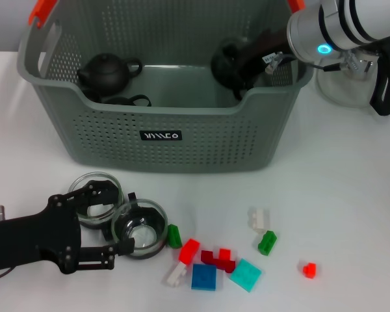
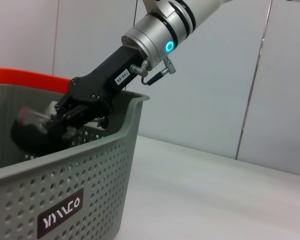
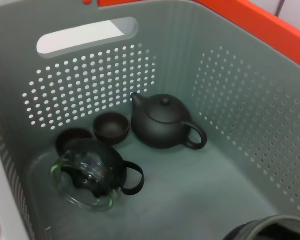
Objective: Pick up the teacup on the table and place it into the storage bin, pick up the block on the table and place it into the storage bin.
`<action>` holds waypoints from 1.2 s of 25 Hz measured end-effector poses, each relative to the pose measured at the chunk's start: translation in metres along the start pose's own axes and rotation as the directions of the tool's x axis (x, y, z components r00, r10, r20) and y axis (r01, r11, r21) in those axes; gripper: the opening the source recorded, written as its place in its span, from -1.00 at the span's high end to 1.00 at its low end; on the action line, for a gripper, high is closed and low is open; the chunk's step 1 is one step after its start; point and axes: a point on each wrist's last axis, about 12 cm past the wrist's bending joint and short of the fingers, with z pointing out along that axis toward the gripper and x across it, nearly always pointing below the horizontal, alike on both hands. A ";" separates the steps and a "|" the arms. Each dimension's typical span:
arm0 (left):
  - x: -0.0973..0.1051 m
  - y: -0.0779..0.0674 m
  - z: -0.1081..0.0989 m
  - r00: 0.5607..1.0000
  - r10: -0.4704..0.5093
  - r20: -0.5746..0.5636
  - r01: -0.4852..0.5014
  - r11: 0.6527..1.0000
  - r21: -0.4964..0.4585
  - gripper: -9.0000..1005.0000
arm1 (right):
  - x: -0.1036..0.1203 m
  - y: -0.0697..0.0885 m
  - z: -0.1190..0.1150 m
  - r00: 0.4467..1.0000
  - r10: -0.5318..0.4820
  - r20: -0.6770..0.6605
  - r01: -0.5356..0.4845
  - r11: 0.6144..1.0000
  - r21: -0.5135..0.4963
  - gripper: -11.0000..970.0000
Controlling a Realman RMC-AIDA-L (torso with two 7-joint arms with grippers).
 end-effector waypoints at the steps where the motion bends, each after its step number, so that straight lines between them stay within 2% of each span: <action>1: 0.000 0.000 0.000 1.000 0.000 0.000 0.000 1.000 0.000 -0.86 | -0.001 0.000 -0.001 1.000 -0.001 0.001 0.001 1.000 0.000 0.85; 2: 0.000 0.000 0.000 1.000 0.000 0.000 0.000 1.000 0.000 -0.86 | -0.001 0.000 -0.001 1.000 -0.002 0.001 0.002 1.000 0.000 0.85; 4: 0.000 0.000 0.000 1.000 -0.001 0.001 0.001 1.000 0.001 -0.86 | -0.003 0.000 -0.002 1.000 -0.006 0.004 0.006 1.000 -0.001 0.50; 11: 0.000 0.000 0.000 1.000 0.001 0.001 -0.001 1.000 0.001 -0.86 | -0.014 -0.001 -0.013 0.999 -0.026 0.043 0.025 1.000 0.016 0.18; 15: 0.000 -0.001 0.000 1.000 0.001 0.003 -0.001 1.000 0.005 -0.86 | -0.027 0.002 -0.038 0.991 -0.046 0.126 0.044 0.999 0.018 0.00; 19: 0.000 -0.001 -0.001 1.000 0.000 0.002 0.000 1.000 0.005 -0.86 | -0.036 0.013 -0.073 0.965 -0.068 0.254 0.076 0.997 -0.021 -0.32; 21: 0.000 -0.001 -0.002 1.000 0.000 0.002 0.000 1.000 0.003 -0.86 | -0.032 0.018 -0.088 0.952 -0.074 0.296 0.092 0.995 -0.049 -0.48; 26: 0.001 -0.001 -0.005 1.000 0.002 -0.004 -0.002 1.000 -0.002 -0.86 | -0.012 0.036 -0.115 0.927 -0.120 0.355 0.189 0.968 -0.167 -0.62; 30: 0.001 -0.001 -0.008 1.000 0.003 -0.009 -0.003 1.000 -0.010 -0.86 | 0.010 0.044 -0.127 0.927 -0.129 0.352 0.234 0.932 -0.276 -0.61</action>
